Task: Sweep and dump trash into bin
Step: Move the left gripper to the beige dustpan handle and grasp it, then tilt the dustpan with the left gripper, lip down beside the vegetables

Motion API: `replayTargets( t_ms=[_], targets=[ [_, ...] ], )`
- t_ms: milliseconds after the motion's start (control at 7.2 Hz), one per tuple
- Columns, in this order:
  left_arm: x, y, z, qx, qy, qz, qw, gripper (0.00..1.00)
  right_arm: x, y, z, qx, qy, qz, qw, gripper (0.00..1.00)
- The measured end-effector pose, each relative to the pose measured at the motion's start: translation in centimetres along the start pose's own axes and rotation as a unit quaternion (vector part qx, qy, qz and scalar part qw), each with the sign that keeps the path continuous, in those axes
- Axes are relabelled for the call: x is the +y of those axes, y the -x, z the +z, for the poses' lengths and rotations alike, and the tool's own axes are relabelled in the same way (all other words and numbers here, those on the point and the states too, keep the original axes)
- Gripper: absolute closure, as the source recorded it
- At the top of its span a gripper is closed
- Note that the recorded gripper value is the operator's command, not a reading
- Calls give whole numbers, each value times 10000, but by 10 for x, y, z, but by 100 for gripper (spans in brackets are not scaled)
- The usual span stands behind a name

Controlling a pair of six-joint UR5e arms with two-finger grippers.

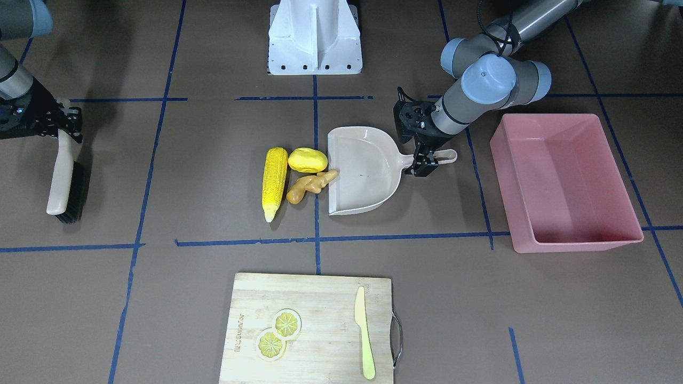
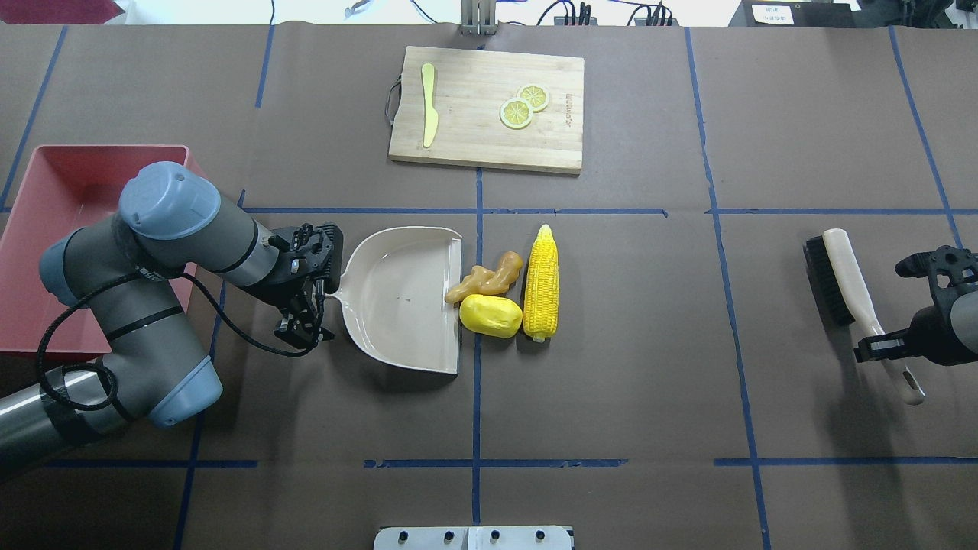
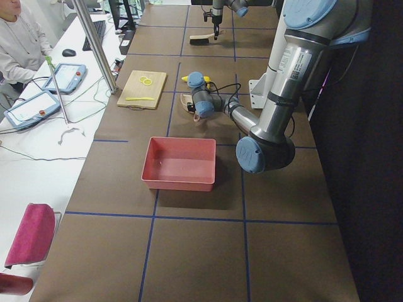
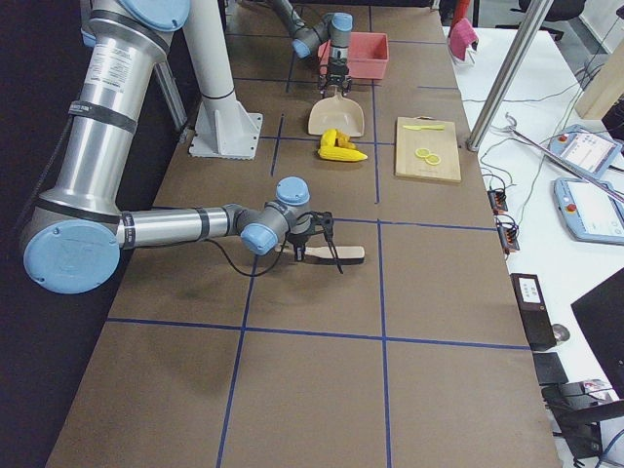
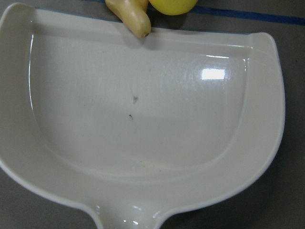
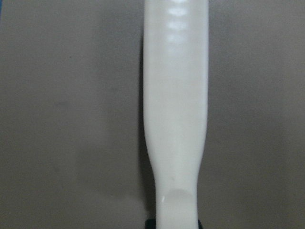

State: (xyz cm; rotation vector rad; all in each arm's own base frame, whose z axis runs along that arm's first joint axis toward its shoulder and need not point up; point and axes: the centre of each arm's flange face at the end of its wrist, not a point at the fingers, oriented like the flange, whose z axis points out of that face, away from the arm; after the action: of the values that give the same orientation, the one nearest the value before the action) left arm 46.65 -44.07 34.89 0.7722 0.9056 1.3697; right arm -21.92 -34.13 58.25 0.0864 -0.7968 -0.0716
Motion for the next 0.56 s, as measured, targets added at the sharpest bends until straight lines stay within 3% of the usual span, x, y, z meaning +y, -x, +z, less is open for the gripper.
replayTargets(
  t_ms=[139,556],
  targets=[
    [0,0,0,3,6,-9,10000,53,0,0,0,-2,-2,-2,10000,100],
    [0,2,0,-61,22,2,10000,56,0,0,0,-3,-6,-3,10000,100]
  ],
)
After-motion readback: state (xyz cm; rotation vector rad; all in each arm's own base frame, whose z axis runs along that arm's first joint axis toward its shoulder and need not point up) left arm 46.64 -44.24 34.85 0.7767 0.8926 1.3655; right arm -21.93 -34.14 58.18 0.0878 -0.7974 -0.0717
